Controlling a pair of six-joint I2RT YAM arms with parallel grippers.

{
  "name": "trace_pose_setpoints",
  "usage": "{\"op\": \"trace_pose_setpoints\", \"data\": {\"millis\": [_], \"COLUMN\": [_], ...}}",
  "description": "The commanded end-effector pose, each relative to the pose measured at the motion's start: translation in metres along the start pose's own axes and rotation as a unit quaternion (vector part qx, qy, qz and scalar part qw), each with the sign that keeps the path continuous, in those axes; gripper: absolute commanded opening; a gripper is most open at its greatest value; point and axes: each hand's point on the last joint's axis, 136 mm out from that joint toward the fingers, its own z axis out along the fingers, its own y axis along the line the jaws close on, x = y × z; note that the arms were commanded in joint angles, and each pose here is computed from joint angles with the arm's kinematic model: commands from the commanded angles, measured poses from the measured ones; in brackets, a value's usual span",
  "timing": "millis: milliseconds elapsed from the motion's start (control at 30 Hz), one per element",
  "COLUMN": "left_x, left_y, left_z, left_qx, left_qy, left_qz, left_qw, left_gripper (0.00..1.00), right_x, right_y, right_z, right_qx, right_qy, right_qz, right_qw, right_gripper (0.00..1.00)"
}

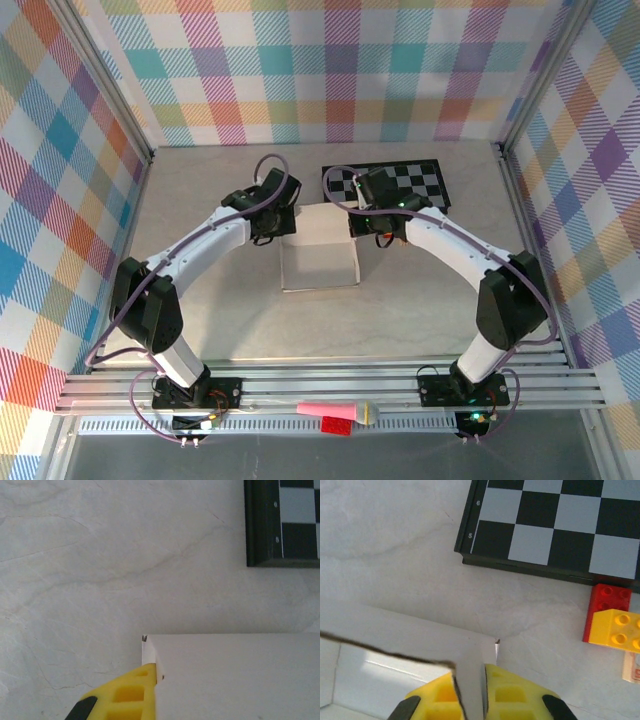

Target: Fold the paper box

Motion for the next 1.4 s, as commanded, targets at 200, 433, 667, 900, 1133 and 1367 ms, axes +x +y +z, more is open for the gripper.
{"op": "trace_pose_setpoints", "data": {"millis": [200, 433, 667, 900, 1133, 1367], "left_x": [-0.032, -0.043, -0.063, -0.068, -0.068, -0.051], "left_y": [0.042, 0.046, 0.045, 0.039, 0.036, 0.031], "left_z": [-0.008, 0.011, 0.023, 0.026, 0.022, 0.024], "left_qx": [-0.003, 0.059, 0.109, 0.154, 0.181, 0.204], "left_qy": [-0.051, -0.042, -0.069, -0.123, -0.148, -0.13], "left_qz": [-0.058, -0.088, -0.111, -0.124, -0.138, -0.151], "left_qw": [0.997, 0.993, 0.985, 0.973, 0.963, 0.959], "left_gripper": [0.03, 0.0, 0.0, 0.0, 0.0, 0.0], "right_x": [-0.037, -0.054, -0.07, -0.063, -0.046, -0.03], "right_y": [0.052, 0.075, 0.083, 0.09, 0.088, 0.081], "right_z": [0.024, 0.047, 0.061, 0.07, 0.072, 0.073], "right_qx": [-0.025, -0.024, -0.03, -0.066, -0.072, -0.06], "right_qy": [-0.031, -0.028, -0.049, -0.076, -0.077, -0.068], "right_qz": [0.048, 0.076, 0.096, 0.093, 0.092, 0.079], "right_qw": [0.998, 0.996, 0.994, 0.991, 0.99, 0.993], "right_gripper": [0.0, 0.0, 0.0, 0.0, 0.0, 0.0]}}
